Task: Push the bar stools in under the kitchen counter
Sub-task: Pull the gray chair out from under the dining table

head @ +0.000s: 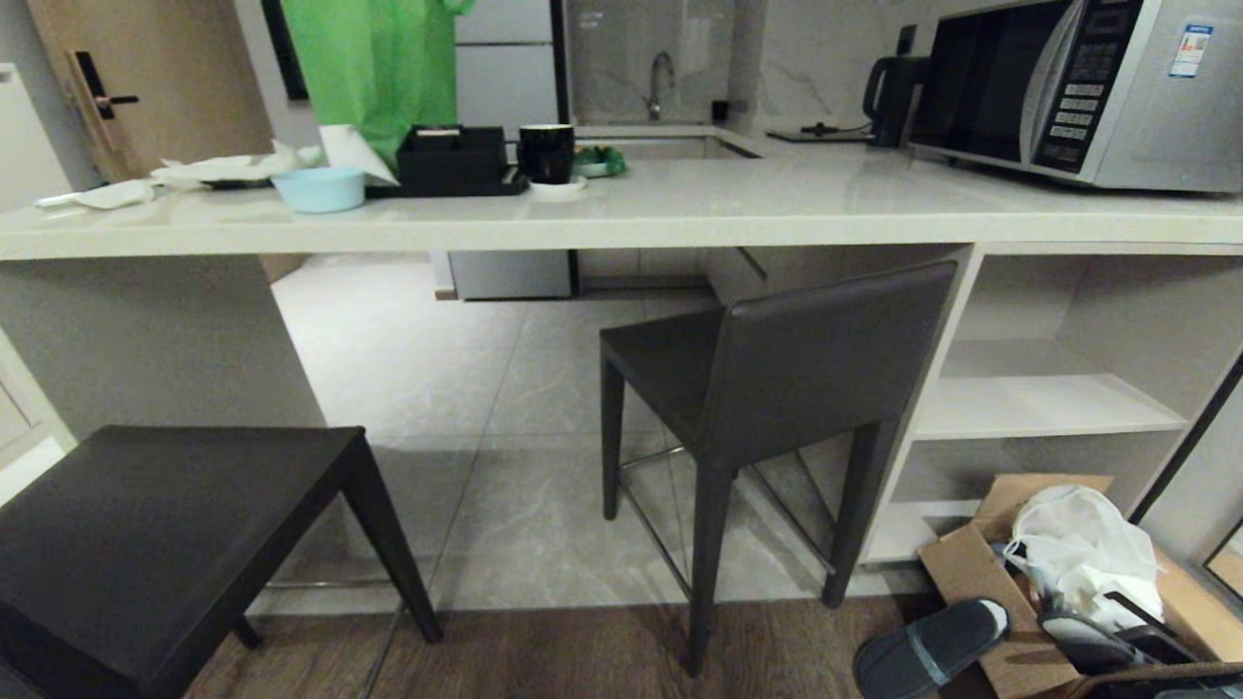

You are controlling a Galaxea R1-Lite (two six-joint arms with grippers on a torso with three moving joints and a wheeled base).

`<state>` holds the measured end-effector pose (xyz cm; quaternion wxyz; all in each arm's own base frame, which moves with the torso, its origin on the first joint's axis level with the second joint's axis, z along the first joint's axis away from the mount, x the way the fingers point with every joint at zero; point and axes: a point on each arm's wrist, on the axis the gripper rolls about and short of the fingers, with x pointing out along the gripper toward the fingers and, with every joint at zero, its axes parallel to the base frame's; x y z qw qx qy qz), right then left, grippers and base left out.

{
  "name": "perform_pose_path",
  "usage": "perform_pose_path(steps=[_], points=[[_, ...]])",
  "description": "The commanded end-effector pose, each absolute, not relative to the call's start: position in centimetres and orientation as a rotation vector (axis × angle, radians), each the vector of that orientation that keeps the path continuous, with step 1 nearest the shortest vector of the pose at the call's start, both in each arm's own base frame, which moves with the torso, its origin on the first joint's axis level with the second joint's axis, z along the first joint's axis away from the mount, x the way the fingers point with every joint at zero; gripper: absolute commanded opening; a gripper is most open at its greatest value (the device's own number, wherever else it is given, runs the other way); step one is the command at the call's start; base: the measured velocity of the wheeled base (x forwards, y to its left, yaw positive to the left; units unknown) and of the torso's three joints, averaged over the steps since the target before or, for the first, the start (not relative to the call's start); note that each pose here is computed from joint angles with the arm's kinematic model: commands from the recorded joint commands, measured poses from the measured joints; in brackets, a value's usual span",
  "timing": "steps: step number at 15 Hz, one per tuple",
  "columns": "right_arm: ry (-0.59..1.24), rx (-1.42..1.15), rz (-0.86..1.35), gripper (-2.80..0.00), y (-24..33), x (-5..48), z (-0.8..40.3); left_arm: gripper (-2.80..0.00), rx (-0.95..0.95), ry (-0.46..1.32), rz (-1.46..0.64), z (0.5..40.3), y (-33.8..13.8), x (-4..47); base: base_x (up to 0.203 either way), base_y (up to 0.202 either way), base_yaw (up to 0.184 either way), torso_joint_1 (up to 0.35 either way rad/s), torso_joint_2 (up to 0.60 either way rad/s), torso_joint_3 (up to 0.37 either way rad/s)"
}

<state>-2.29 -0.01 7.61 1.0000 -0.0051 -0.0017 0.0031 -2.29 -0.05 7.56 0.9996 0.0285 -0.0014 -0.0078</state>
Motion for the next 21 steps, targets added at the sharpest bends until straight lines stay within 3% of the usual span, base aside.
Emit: perform_pose_path(steps=[1, 9, 17, 21], points=[[-0.003, -0.011, 0.008, -2.8, -0.01, -2.29, 7.61, -2.8, 0.057, -0.002, -0.015, 7.52, -0.06, -2.28, 0.193, 0.0, -0.002, -0.001, 0.0, 0.002], [-0.003, -0.011, 0.008, -2.8, -0.01, -2.29, 7.61, -2.8, 0.057, -0.002, -0.015, 7.52, -0.06, -2.28, 0.177, 0.0, 0.001, 0.007, 0.0, 0.001], [-0.003, -0.01, 0.008, -2.8, -0.01, -2.29, 7.61, -2.8, 0.054, -0.003, -0.015, 7.56, -0.06, -2.29, 0.0, 0.0, 0.0, 0.0, 0.0, 0.0], [-0.004, -0.011, 0.008, -2.8, -0.01, -2.29, 7.61, -2.8, 0.054, -0.002, -0.015, 7.52, -0.06, -2.28, 0.002, -0.139, 0.001, 0.002, 0.01, 0.004]])
